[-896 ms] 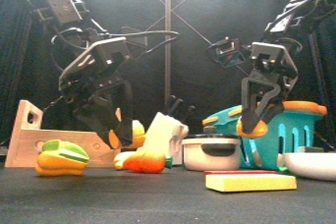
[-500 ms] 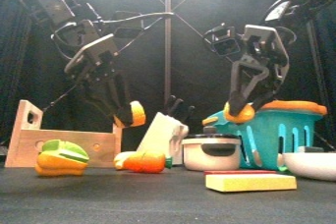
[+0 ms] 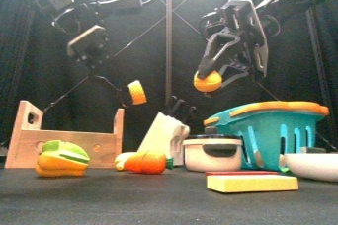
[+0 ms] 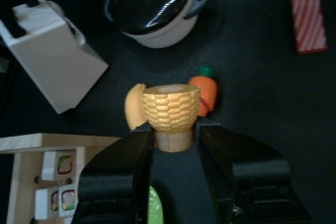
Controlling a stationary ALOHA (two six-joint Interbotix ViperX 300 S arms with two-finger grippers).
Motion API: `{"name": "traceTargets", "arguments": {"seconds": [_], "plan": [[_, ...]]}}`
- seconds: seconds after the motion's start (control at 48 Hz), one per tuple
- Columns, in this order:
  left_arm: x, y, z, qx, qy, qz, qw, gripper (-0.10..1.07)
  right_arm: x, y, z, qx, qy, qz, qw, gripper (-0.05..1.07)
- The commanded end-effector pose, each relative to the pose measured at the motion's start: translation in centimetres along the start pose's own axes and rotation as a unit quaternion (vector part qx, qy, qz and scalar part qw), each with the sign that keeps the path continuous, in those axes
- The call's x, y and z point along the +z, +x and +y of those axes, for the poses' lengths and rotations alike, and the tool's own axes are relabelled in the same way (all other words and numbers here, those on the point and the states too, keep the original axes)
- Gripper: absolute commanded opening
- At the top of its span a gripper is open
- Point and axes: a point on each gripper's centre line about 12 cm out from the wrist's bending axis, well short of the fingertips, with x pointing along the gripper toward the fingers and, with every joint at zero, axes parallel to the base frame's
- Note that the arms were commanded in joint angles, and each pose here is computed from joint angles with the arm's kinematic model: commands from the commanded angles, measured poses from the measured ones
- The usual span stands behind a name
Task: Assemble corn
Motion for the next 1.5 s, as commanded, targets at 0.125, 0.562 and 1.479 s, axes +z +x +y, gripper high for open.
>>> {"name": "traceTargets", "arguments": {"seconds": [0.125,0.562,1.479], "plan": [[2.2,-3.0,0.0,-0.125,-0.008,-0.067,0.9898,0.63,2.0,-1.2,1.6,0.023,0.022,-0.025,0.9992,0.66],[1.3,-1.7,3.0,-0.097,0.101,-0.089,0.9861,0.63,2.3,-1.3,3.2,0.055,0.041,-0.031,0.9971,0.66],[-0.3,-0.7,3.2,-0.092,0.115,-0.068,0.9867,0.63,4.4,-2.3,0.2,0.032,0.101,0.197,0.9748,0.66]]}}
